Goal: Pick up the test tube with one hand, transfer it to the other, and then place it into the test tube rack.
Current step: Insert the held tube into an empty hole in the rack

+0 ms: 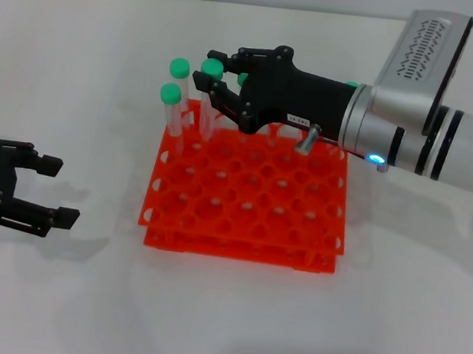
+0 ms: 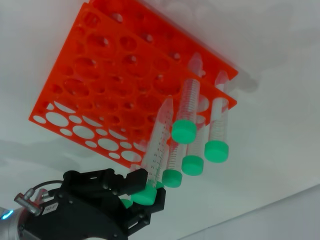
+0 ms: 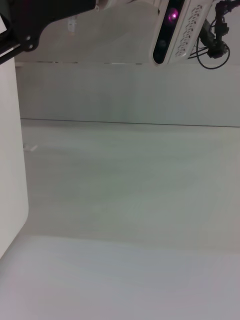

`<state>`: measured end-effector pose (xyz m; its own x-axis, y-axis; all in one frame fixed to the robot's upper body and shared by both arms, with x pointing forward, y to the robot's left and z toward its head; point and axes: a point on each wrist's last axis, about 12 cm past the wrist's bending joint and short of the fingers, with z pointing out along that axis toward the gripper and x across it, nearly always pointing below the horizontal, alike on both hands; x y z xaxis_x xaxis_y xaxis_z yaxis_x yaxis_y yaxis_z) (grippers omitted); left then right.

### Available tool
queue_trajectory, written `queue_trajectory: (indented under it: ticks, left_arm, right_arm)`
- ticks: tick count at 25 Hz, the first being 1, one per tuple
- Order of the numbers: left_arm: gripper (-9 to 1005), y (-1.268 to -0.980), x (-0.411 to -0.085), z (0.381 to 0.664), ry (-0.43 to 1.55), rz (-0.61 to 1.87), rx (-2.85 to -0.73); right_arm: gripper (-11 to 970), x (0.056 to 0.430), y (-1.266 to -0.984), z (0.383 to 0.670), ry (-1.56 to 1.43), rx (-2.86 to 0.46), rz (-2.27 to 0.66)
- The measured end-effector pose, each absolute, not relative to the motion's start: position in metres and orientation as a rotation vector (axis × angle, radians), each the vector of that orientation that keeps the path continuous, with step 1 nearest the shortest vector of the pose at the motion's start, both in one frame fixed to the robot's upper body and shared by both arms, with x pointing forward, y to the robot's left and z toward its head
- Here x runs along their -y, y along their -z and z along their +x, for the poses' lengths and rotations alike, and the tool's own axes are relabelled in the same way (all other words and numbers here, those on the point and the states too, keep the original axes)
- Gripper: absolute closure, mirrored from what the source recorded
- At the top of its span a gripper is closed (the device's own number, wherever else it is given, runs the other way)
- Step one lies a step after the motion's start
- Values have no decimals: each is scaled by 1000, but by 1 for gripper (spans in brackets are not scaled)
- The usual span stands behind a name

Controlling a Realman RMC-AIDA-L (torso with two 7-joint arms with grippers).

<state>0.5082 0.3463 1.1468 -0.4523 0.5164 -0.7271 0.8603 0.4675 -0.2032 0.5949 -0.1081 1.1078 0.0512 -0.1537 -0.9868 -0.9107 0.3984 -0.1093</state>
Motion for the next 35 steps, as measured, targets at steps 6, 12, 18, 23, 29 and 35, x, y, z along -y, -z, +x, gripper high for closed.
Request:
queue_trajectory:
  ticks: [6, 12, 18, 23, 29, 35]
  left_arm:
    - [116, -1147, -346, 508, 763, 1138, -2131]
    - [116, -1148, -345, 510, 762, 1144, -2126]
    - [116, -1148, -343, 511, 763, 1154, -2125]
    - [116, -1148, -343, 511, 762, 1156, -2125]
    - [116, -1147, -343, 510, 762, 1155, -2128]
    - [116, -1147, -343, 511, 761, 1156, -2129]
  right_arm:
    - [691, 106, -1110, 595, -775, -1411, -1031]
    - [692, 106, -1109, 596, -762, -1423, -1029]
    - [693, 107, -1107, 596, -754, -1434, -1028]
    - [693, 107, -1107, 597, -770, -1453, -1012]
    - [693, 107, -1106, 597, -778, -1463, -1004]
    - [693, 109, -1105, 598, -777, -1478, -995]
